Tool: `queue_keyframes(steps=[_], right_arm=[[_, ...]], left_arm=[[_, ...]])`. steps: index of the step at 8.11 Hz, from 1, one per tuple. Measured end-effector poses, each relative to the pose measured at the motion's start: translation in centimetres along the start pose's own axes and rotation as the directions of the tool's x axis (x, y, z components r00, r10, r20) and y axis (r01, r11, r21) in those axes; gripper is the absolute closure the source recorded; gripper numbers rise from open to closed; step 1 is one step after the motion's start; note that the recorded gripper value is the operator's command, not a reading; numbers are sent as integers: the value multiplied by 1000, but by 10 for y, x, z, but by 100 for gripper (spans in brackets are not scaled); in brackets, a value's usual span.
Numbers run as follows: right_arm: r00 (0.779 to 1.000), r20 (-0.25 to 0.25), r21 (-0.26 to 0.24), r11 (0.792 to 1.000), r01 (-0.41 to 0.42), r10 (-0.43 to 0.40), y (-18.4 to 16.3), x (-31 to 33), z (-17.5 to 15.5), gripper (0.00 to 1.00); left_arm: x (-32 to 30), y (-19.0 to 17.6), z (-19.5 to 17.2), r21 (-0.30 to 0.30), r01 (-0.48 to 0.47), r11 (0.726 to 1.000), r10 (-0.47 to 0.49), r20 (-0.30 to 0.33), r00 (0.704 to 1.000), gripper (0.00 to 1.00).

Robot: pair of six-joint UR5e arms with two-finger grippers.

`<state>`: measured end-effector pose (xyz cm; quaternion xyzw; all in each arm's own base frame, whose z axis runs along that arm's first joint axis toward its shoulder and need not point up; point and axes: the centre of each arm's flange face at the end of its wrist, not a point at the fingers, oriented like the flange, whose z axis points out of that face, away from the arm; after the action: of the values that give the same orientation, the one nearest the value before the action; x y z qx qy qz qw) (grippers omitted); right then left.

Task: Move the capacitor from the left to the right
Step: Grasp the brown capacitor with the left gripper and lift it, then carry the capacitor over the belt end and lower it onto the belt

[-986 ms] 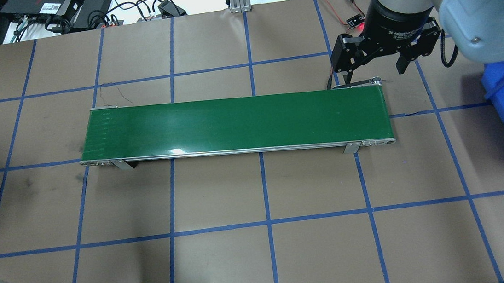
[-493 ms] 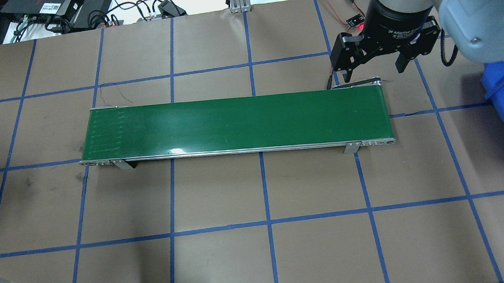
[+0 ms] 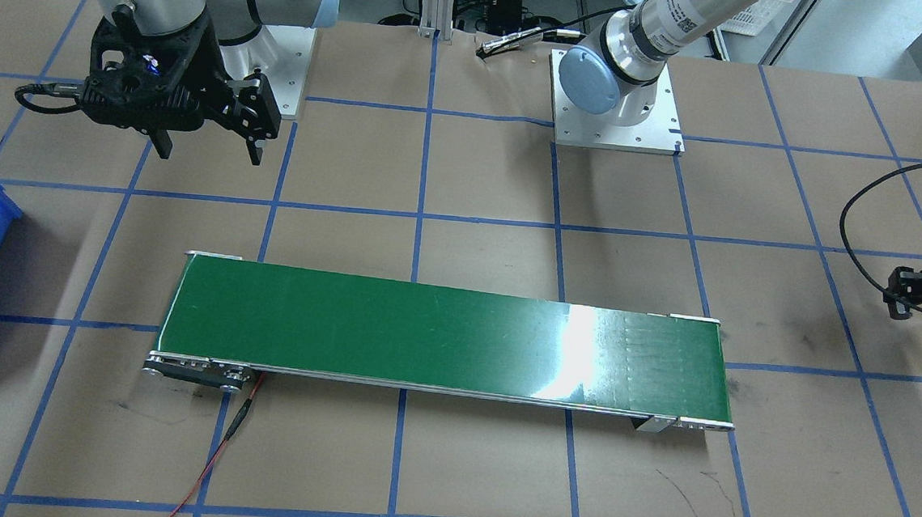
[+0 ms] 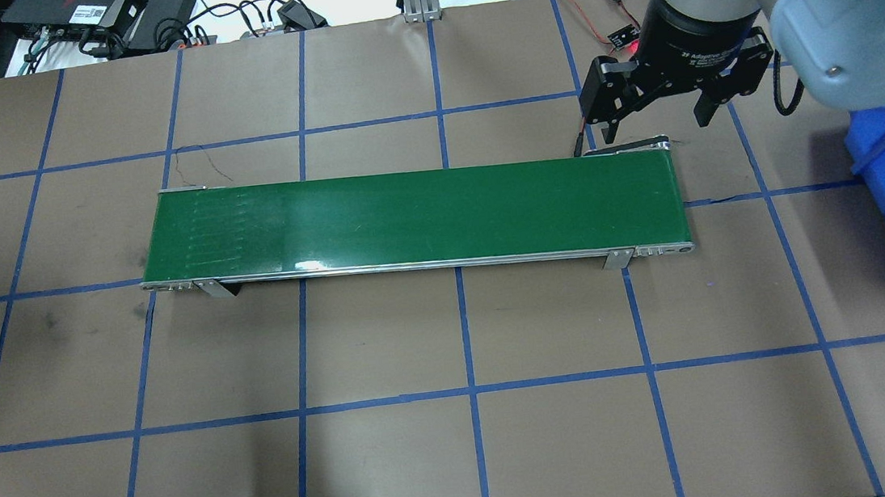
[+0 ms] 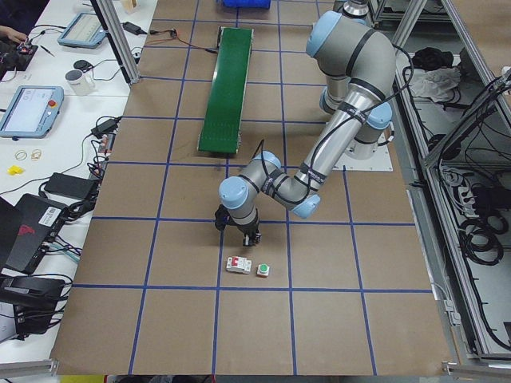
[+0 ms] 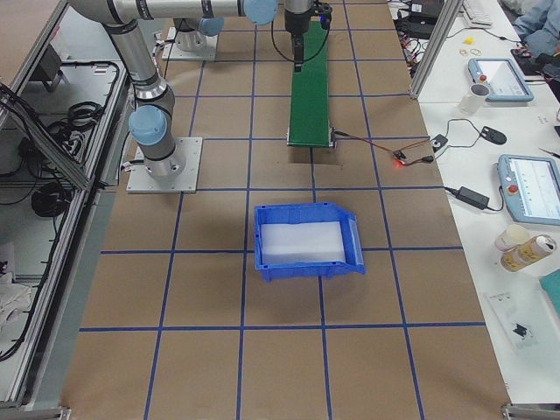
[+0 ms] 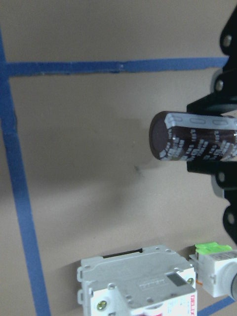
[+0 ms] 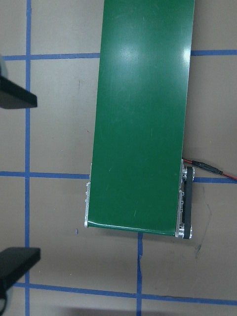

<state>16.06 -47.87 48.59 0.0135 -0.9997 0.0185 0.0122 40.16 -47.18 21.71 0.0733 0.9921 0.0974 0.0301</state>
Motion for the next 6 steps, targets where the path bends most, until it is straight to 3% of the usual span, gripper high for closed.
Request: queue_keyframes(steps=[2,4,6], right_arm=[[1000,0,0,1000,0,0,0,0,0,0],[1000,0,0,1000,0,0,0,0,0,0],[1000,0,0,1000,-1,1,0,0,0,0]], left_arm=[[35,-10,-56,45,-26,999,25,18,1000,100],[117,-49,-124,143,-42,989,36,43,998,100],[209,-91,-162,230,-35,972,31,20,999,100]])
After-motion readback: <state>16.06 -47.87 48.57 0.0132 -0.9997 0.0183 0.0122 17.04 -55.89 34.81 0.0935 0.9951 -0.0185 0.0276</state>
